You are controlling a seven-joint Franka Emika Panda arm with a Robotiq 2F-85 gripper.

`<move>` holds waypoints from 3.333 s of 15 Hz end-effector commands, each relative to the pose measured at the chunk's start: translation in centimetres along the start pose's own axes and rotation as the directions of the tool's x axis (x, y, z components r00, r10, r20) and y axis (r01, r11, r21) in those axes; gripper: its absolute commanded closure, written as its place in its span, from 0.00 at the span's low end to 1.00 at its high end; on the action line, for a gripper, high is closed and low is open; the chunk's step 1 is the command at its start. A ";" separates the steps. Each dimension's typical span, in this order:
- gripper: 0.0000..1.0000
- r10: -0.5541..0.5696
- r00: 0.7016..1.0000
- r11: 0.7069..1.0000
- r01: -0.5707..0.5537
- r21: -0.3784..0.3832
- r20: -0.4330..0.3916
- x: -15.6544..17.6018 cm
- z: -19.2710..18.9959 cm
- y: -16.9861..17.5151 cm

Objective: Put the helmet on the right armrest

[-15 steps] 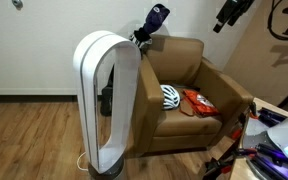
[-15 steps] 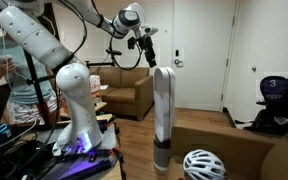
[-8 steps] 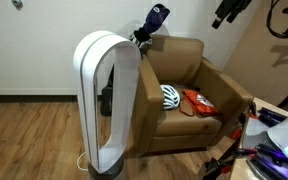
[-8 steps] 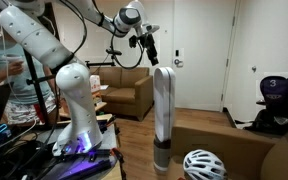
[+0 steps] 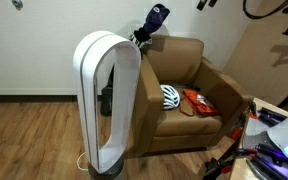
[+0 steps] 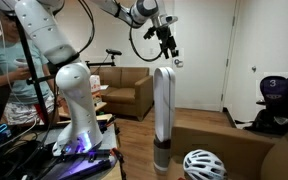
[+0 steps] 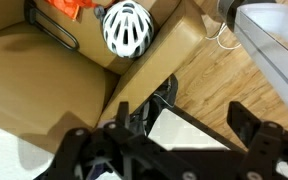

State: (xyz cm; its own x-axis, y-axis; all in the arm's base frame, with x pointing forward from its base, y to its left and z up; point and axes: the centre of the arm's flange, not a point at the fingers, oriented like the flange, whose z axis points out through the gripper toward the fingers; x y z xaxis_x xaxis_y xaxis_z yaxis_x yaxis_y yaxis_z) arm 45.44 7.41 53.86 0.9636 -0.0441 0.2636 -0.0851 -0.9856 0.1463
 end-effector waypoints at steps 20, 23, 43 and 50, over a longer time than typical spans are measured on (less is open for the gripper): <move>0.00 0.148 0.973 0.985 -0.161 0.060 0.177 1.7 1.4 -0.8; 0.00 0.147 0.973 0.987 -0.157 0.045 0.176 1.6 1.9 -0.8; 0.00 0.470 0.809 0.855 -0.517 0.046 0.354 0.3 2.2 -2.1; 0.00 0.472 0.812 0.856 -0.515 0.041 0.343 0.3 2.2 -2.0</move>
State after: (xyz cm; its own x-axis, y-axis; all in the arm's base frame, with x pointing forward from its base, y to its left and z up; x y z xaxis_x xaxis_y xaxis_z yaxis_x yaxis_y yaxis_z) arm 46.41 9.08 51.58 0.8291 -0.5561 -0.0577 -0.5589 -0.8273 -0.0576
